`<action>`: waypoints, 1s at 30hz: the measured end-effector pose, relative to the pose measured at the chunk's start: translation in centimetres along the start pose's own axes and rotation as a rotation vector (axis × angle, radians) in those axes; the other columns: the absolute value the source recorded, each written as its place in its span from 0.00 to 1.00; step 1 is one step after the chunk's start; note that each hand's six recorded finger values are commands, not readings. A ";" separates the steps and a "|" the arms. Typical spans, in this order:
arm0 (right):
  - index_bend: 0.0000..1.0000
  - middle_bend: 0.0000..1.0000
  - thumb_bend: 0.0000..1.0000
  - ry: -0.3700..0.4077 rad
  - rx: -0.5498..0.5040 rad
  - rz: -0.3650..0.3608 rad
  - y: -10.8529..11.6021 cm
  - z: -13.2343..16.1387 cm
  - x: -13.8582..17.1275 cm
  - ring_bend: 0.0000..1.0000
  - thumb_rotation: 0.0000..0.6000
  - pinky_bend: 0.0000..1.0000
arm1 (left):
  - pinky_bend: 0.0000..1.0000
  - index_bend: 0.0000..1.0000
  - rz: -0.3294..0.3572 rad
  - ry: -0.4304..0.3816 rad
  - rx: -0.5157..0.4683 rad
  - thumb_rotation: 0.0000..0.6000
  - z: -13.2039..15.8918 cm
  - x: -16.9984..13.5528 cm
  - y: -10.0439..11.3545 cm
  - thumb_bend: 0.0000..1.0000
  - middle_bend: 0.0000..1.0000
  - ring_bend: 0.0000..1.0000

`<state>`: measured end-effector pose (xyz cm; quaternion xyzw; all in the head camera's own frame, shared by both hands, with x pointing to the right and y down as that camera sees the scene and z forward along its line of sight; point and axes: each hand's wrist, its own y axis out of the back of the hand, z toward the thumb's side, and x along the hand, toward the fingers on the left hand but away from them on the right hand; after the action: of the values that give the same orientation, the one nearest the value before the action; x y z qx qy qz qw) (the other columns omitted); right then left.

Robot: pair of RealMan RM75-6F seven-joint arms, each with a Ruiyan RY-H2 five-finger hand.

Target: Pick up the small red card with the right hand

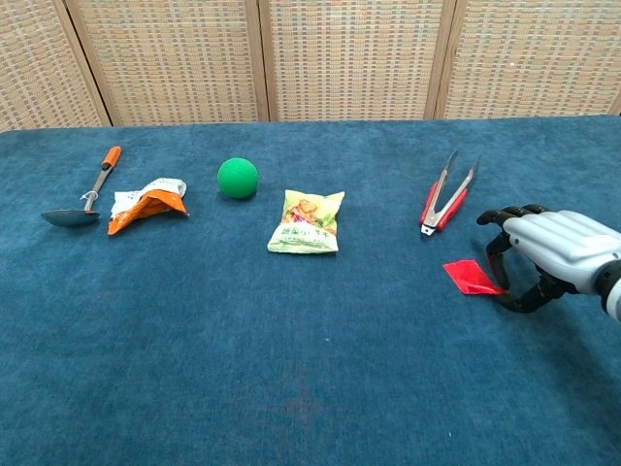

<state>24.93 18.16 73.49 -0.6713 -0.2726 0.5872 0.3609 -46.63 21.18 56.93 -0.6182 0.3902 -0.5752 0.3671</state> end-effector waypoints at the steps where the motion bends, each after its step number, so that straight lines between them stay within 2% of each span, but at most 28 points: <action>1: 0.63 0.10 0.52 0.000 -0.001 0.000 0.0 0.0 0.0 0.00 1.00 0.00 | 0.00 0.00 0.000 0.000 0.000 1.00 0.0 0.0 0.0 0.06 0.00 0.00; 22: 0.64 0.11 0.52 0.025 0.006 0.004 0.5 1.6 -0.6 0.00 1.00 0.00 | 0.00 0.00 0.000 0.001 -0.005 1.00 -0.1 0.1 0.0 0.06 0.00 0.00; 30: 0.64 0.11 0.52 0.040 0.010 -0.035 2.3 2.5 -1.7 0.00 1.00 0.00 | 0.00 0.00 -0.001 0.003 -0.004 1.00 -0.2 0.1 0.0 0.06 0.00 0.00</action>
<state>22.03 15.88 72.48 -0.6762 -0.2742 0.5685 0.3800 -46.81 21.06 57.00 -0.6182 0.3915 -0.5756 0.3650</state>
